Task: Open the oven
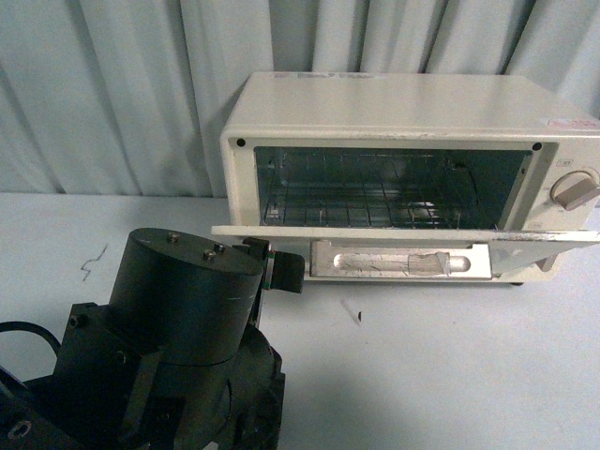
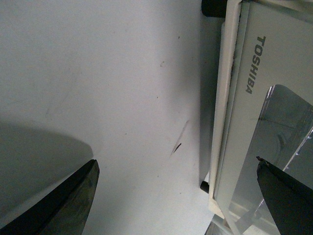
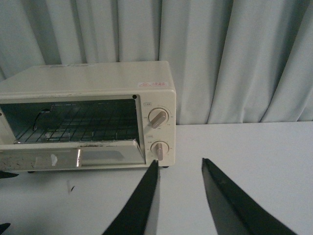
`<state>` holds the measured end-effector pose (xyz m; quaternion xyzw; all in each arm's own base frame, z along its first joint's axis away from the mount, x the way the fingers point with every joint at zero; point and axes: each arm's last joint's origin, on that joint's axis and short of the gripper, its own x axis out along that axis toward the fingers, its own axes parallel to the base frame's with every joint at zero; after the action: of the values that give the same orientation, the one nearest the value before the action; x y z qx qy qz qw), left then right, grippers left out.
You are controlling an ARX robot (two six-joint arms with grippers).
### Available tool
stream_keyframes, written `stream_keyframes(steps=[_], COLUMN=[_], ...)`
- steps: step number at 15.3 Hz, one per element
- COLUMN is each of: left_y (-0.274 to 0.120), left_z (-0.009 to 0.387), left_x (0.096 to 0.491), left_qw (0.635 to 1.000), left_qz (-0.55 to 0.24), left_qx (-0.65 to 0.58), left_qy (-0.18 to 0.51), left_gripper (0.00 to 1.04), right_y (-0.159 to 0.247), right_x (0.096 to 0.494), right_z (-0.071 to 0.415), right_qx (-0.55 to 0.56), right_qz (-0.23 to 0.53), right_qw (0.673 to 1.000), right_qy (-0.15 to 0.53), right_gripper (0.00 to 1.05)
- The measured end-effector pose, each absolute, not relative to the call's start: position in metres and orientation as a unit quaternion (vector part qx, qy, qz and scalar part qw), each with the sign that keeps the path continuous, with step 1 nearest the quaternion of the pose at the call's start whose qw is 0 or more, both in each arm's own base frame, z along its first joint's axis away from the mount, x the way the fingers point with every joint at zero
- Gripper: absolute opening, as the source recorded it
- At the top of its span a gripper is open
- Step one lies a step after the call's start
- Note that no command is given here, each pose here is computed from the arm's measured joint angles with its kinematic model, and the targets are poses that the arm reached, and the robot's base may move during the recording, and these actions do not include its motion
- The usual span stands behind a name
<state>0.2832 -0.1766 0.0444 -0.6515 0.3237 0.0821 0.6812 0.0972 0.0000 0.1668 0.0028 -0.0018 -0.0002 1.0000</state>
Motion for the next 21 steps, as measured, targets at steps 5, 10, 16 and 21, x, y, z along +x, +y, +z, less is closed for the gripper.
stream_keyframes(steps=[5,10,16,21], left_y=[-0.181,-0.158,-0.078,-0.041], left_z=[0.045,0.043,0.020,0.075], left_x=[0.281,0.241,0.184,0.165], left_qw=[0.741,0.870,0.943,0.978], left_qz=[0.077,0.134,0.095,0.007], left_qx=[-0.622,-0.442,-0.153,0.033], left_qy=[0.240,0.174,0.280,0.204], left_gripper=[0.98,0.98,0.66,0.11], right_y=[0.000,0.000,0.000,0.000], right_x=[0.097,0.097,0.097,0.097], right_z=[0.167,0.167,0.166,0.167], right_qx=[0.003,0.003,0.003,0.003], right_qz=[0.000,0.000,-0.002,0.000], right_qw=[1.000,1.000,1.000,1.000], right_qy=[-0.002,-0.002,0.000,-0.002], right_gripper=[0.78,0.98,0.98,0.98])
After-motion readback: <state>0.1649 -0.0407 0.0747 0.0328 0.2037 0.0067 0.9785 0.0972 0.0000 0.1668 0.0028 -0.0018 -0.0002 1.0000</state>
